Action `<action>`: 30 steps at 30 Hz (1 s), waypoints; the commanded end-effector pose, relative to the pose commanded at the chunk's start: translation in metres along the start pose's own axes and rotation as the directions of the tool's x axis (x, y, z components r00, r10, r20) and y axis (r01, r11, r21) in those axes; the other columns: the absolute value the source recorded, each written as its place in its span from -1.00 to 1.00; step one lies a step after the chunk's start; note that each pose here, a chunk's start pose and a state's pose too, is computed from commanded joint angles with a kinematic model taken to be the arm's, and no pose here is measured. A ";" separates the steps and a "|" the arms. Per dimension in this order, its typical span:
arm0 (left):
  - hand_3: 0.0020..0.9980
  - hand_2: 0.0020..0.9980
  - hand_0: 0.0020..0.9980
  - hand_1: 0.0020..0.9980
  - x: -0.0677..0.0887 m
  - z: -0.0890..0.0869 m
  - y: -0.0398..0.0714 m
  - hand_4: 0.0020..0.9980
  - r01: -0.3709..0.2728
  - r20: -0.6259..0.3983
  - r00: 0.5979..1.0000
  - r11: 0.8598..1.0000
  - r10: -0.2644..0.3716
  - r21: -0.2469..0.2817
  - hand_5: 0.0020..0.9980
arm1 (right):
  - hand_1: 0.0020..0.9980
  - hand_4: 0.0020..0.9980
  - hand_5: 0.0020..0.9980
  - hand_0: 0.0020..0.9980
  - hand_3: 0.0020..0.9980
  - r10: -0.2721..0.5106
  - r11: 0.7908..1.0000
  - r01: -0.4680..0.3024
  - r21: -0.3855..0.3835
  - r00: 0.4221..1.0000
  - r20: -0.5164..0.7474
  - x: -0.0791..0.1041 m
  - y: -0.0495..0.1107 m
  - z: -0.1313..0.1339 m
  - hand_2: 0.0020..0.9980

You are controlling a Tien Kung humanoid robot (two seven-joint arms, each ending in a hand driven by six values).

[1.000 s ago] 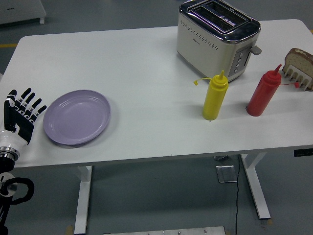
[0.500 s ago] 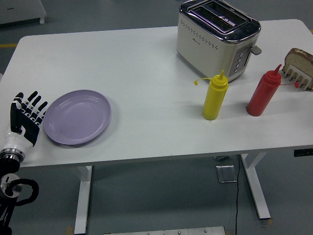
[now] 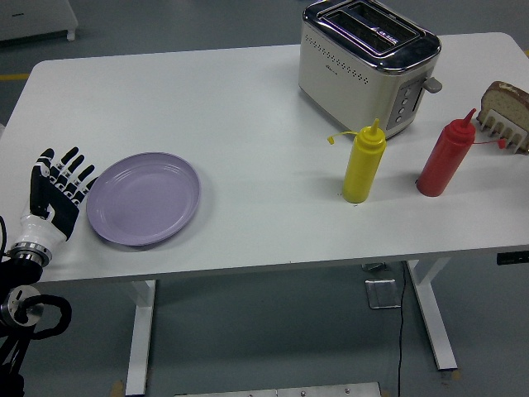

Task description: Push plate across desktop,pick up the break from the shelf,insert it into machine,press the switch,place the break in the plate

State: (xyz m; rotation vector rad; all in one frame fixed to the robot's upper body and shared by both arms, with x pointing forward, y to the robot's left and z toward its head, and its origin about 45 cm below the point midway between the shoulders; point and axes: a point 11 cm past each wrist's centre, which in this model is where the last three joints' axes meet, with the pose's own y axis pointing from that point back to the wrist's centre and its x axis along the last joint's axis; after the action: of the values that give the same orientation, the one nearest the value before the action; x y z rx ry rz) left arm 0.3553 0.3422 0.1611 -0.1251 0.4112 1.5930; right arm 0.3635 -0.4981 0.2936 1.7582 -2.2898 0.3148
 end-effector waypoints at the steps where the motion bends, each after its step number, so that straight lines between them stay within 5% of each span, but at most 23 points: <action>1: 0.75 0.93 0.70 0.81 -0.001 0.000 0.000 0.22 0.003 0.001 1.000 1.000 -0.003 0.001 1.00 | 0.72 0.27 -0.42 0.83 0.69 -0.003 1.000 0.003 0.000 0.999 -0.035 -0.001 -0.001 0.000 0.70; 15: 0.74 0.93 0.70 0.81 -0.030 -0.011 -0.009 0.22 0.070 -0.021 0.997 0.997 -0.070 0.034 1.00 | 0.75 0.38 -0.50 0.85 0.77 -0.070 0.997 0.066 -0.026 0.851 -0.521 -0.026 -0.019 -0.004 0.76; 22: 0.74 0.94 0.70 0.81 -0.042 -0.017 -0.012 0.23 0.093 -0.036 0.995 0.994 -0.091 0.049 1.00 | 0.75 0.41 -0.50 0.84 0.78 -0.093 0.995 0.087 -0.040 0.764 -0.639 -0.045 -0.033 -0.008 0.76; 30: 0.74 0.94 0.70 0.81 -0.056 -0.024 -0.015 0.23 0.114 -0.058 0.992 0.991 -0.110 0.064 1.00 | 0.70 0.43 -0.48 0.74 0.75 -0.118 0.992 0.111 -0.054 0.728 -0.675 -0.065 -0.047 -0.014 0.71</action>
State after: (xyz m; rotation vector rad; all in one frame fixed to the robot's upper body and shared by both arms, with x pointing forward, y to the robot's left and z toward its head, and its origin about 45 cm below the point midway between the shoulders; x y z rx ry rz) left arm 0.3701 0.2817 0.1538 -0.1383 0.4909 1.4664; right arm 0.4256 -0.4461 0.2881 1.4319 -1.6361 0.7758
